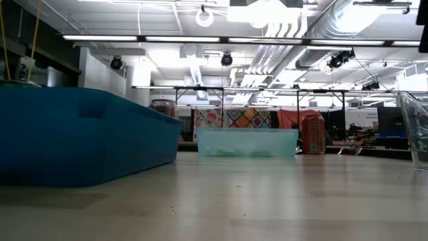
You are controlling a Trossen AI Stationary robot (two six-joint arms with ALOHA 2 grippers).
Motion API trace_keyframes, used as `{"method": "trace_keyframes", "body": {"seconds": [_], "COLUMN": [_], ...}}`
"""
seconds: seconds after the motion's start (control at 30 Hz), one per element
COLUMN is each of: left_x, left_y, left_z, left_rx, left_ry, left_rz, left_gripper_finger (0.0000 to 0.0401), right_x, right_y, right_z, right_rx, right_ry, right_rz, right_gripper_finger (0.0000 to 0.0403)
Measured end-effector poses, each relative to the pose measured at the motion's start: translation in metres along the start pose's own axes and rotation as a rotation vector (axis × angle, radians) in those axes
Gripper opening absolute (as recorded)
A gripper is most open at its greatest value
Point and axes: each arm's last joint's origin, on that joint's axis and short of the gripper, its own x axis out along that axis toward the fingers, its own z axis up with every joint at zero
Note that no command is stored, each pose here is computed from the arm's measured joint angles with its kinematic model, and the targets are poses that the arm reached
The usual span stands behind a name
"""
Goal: Organize candy in baskets
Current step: Put the brown chocolate into the blue bin
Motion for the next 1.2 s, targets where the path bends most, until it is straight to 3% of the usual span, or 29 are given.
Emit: {"method": "trace_keyframes", "body": {"seconds": [0.17, 0.37, 0.77, 1.2], "left_x": [0.023, 0.041, 0.047, 0.061], "left_y": [-0.006, -0.019, -0.012, -0.015], "left_z": [0.000, 0.011, 0.009, 0.008], "left_rx": [-0.120, -0.180, -0.213, -0.224], "left_ry": [-0.036, -0.080, -0.089, -0.096], "left_rz": [0.070, 0.103, 0.193, 0.198], "left_gripper_finger": [0.0190, 0.0190, 0.0190, 0.0190], "right_x": [0.000, 0.000, 0.000, 0.000], "right_y": [0.000, 0.000, 0.000, 0.000], "right_z": [0.001, 0.001, 0.001, 0.001], "right_rx": [-0.001, -0.002, -0.013, -0.013], "right_ry": [-0.001, 0.002, 0.002, 0.001], "right_rz": [-0.003, 0.004, 0.004, 0.004], "right_gripper_finger": [0.0259, 0.0259, 0.0259, 0.0259]}}
